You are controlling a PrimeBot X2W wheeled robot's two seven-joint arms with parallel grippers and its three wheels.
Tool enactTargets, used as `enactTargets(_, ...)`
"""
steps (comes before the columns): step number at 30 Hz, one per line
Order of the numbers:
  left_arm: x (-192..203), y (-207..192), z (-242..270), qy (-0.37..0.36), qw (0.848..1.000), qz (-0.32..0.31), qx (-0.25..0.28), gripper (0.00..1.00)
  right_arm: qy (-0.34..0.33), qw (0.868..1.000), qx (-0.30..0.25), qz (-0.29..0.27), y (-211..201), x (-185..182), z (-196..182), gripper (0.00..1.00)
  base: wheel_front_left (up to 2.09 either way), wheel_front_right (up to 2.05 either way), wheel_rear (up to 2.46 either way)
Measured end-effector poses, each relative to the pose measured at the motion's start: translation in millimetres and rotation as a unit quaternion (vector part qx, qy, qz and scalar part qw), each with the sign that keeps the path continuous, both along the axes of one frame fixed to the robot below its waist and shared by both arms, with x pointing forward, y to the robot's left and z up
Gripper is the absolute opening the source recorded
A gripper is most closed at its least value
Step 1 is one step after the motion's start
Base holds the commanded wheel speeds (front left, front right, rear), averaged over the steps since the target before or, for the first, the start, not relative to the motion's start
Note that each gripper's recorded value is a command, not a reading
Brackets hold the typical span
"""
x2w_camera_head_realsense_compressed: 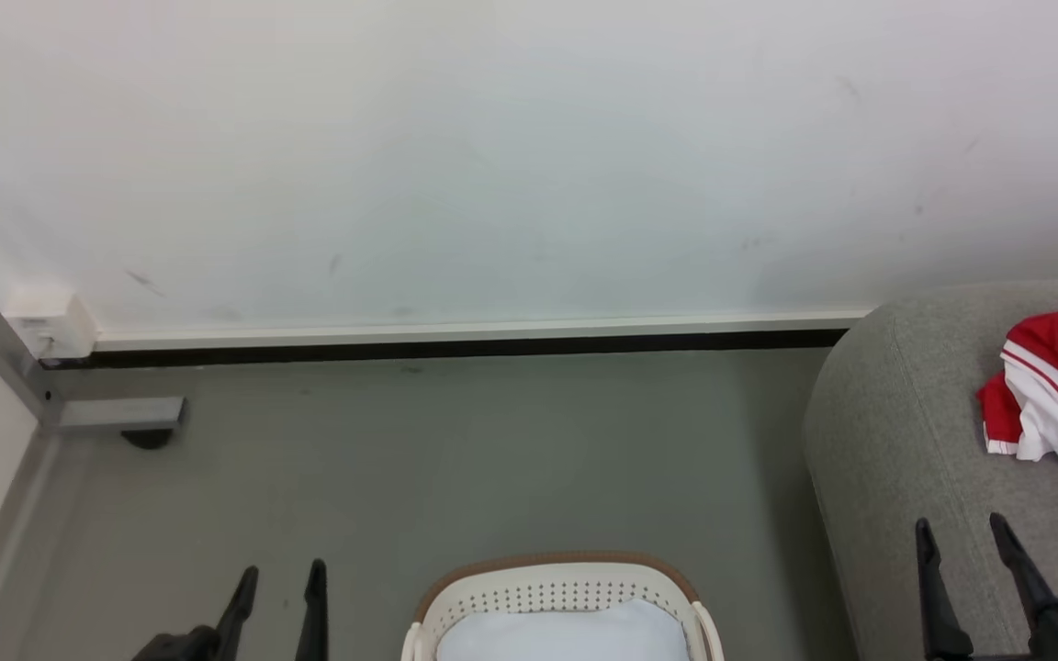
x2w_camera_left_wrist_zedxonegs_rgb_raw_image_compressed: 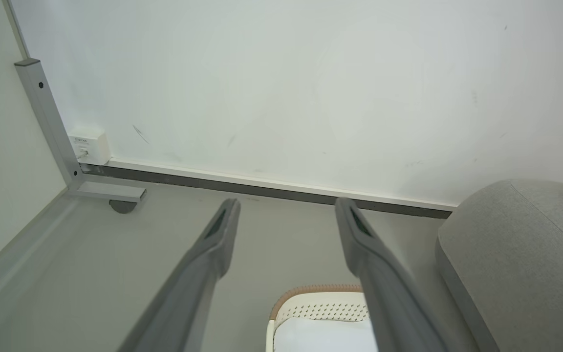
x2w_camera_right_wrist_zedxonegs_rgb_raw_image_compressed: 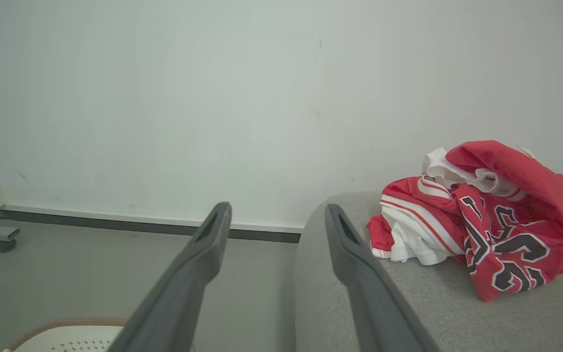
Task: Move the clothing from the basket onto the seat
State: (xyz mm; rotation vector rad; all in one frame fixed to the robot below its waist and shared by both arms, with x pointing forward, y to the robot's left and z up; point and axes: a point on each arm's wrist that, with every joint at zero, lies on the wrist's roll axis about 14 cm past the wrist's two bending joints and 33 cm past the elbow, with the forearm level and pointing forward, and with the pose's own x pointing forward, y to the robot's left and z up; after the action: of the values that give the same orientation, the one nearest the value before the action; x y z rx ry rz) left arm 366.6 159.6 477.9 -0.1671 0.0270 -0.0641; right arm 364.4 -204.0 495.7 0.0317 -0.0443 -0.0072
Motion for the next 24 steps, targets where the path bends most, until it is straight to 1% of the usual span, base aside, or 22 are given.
enactTargets(7,-17,8,0,-0.005,1.000,0.010,0.009,1.00,0.026,0.999,0.011,0.019,14,-19,-18,1.00,0.00,0.00,0.00)
enactTargets(20,-19,13,3,-0.014,1.000,0.016,0.015,1.00,0.037,0.999,0.020,0.020,15,-19,-25,1.00,0.00,0.00,0.00)
enactTargets(21,-19,13,4,-0.015,1.000,0.016,0.014,0.00,0.037,0.999,0.019,0.020,16,-19,-25,0.00,0.00,0.00,0.00)
enactTargets(24,-22,12,-4,-0.002,1.000,0.015,0.012,0.00,0.050,0.998,0.024,0.020,17,-22,-33,0.00,0.00,0.00,0.00)
